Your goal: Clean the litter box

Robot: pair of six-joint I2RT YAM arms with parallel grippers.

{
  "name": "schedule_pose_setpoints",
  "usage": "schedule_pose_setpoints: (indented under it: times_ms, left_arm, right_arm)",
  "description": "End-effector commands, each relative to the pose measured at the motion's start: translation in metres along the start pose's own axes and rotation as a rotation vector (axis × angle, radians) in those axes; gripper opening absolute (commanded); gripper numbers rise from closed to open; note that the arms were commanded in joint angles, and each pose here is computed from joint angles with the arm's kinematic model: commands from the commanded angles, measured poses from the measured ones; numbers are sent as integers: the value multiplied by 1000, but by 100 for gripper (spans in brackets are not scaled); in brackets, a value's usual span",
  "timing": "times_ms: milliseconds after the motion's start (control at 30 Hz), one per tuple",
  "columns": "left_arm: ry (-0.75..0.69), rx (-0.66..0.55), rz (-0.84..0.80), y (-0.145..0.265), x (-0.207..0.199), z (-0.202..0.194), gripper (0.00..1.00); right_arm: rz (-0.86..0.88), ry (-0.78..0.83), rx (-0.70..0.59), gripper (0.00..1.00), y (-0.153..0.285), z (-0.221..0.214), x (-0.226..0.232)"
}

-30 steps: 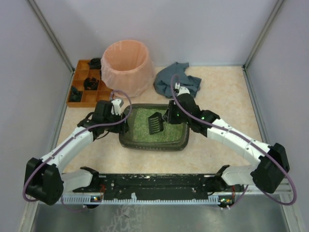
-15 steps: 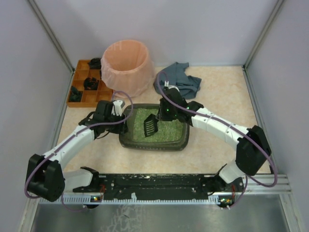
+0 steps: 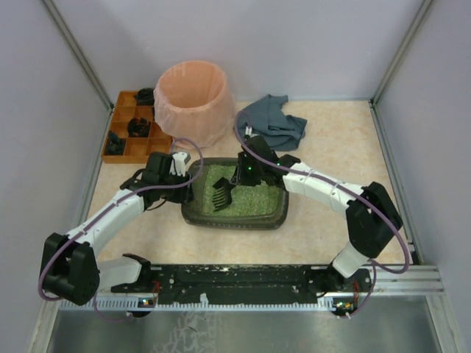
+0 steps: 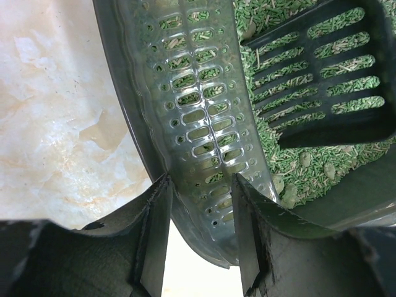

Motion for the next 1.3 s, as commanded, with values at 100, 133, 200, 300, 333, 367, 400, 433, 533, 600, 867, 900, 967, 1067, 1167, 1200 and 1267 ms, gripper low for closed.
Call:
schedule_pose_setpoints:
  times_ms: [100,133,200,300,333,367,400,433,533,600,867,900,967,1067,1167,1200,1267]
  left_arm:
    - [-10,23,-64,-1,-9,3,48]
    - [-8,24,-64,-1,-8,2,47]
    - [-9,25,-65,-1,-9,2,47]
    - [-11,24,-66,-1,-9,2,47]
    - [-11,24,-66,-1,-9,2,47]
    - [-11,23,-66,-1,-9,2,47]
    - [-11,22,-67,0,-9,2,47]
    - [-11,21,-65,0,-9,2,47]
    - [-12,20,-64,0,-9,2,47]
    - [-13,20,-61,0,-9,3,47]
    - [-13,13,-53,1,-8,3,47]
    - [-15,13,-53,1,-8,3,47]
    - [-15,11,-53,1,-8,4,47]
    - [-15,13,-53,1,-8,3,47]
    - [-17,12,-56,1,-9,3,47]
    - [-16,13,-54,1,-8,3,47]
    - [-17,13,-52,1,-8,3,47]
  right_arm:
    - [97,-36,168,0,-44,-53,20]
    - [120,-46,184,0,-48,-59,26]
    - [165,-72,207,0,-58,-69,33]
    - [210,-112,228,0,-70,-82,38]
    - [218,-124,227,0,-72,-85,38]
    - [215,-135,226,0,-73,-88,36]
    - [211,-139,223,0,-74,-90,34]
    - [201,-141,218,0,-73,-91,32]
    - [177,-144,188,0,-67,-91,27]
    - [179,-140,146,0,-59,-87,27]
    - [170,-200,-27,0,-27,-65,6]
    - [169,-222,-46,0,-24,-64,0]
    - [167,-273,-83,0,-16,-63,-12]
    - [135,-311,-132,0,-6,-62,-29]
    - [90,-309,-178,0,7,-61,-40]
    - [80,-306,-194,0,11,-59,-42]
    - [65,-302,-218,0,18,-58,-47]
Point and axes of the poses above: each gripper's point midway between its finger pads, its own y axis back along the fingers, its own x axis along the line the jaws close on, z = x × y, the point moved 8 cm from there along y, back along the fingers, and after that the axes turned 12 degrees about y, right-handed, at the moved point
